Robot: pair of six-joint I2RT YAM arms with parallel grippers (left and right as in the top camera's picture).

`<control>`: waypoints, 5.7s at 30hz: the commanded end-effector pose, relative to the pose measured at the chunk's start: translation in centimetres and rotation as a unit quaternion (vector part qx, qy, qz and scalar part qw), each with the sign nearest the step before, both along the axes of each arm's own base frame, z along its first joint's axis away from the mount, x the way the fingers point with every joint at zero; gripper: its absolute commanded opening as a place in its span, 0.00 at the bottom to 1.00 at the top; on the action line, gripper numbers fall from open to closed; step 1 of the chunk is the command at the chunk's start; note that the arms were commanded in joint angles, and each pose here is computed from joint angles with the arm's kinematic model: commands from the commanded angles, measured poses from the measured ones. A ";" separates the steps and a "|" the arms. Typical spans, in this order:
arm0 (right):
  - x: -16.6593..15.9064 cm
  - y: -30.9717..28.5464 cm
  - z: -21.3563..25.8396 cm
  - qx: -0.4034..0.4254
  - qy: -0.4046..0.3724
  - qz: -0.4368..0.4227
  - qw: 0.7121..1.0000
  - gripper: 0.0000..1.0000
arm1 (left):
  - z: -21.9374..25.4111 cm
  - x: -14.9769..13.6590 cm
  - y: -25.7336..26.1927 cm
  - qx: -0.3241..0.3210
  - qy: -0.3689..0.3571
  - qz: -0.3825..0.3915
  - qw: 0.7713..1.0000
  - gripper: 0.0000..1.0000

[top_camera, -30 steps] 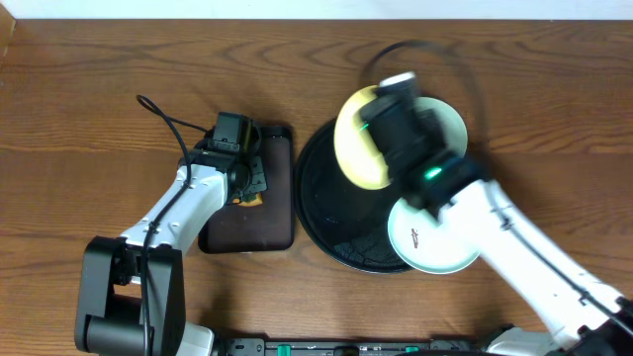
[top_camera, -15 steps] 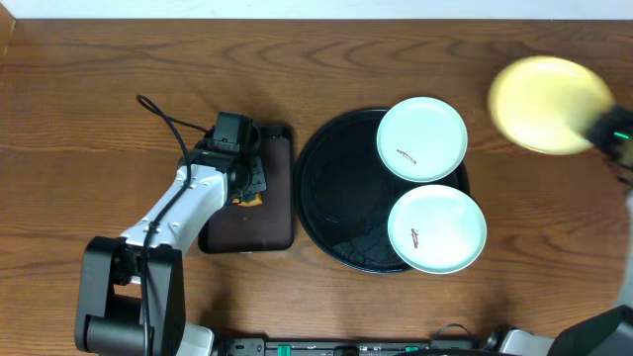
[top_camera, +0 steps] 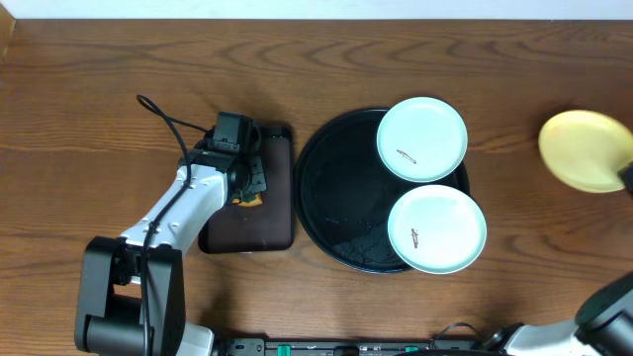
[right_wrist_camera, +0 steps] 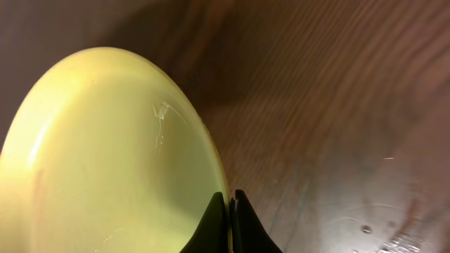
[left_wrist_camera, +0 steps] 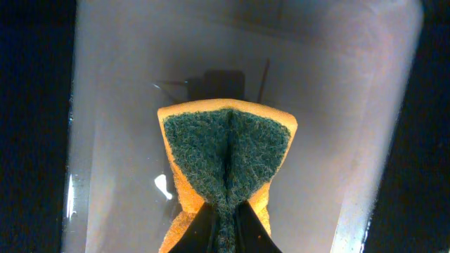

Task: Clean dirty plates on tray and stack at the side

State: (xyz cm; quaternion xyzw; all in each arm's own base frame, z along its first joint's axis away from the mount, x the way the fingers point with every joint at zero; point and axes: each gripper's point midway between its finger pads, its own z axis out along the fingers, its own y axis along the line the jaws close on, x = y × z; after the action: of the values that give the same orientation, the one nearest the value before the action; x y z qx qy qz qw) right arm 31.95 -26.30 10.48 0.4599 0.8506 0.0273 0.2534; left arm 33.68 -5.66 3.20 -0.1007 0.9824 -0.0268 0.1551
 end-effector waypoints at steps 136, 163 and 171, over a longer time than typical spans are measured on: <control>-0.5 37.0 -8.8 -0.065 0.110 0.602 0.789 0.21 | -0.2 -0.1 0.1 0.003 0.003 -0.003 1.000 0.10; -1.7 39.1 -8.6 0.104 0.119 0.336 0.929 0.01 | -0.2 -0.1 0.1 0.003 0.003 -0.003 1.000 0.10; -1.5 40.4 -8.6 0.078 0.104 0.356 0.925 0.01 | -0.2 -0.1 0.1 0.003 0.004 -0.003 1.000 0.10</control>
State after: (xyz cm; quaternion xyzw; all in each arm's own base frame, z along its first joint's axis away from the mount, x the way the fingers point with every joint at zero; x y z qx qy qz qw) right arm 30.22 14.43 1.45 0.1331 0.9767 0.1462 0.0830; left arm 33.72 -5.73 3.21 -0.1004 0.9823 -0.0287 0.1555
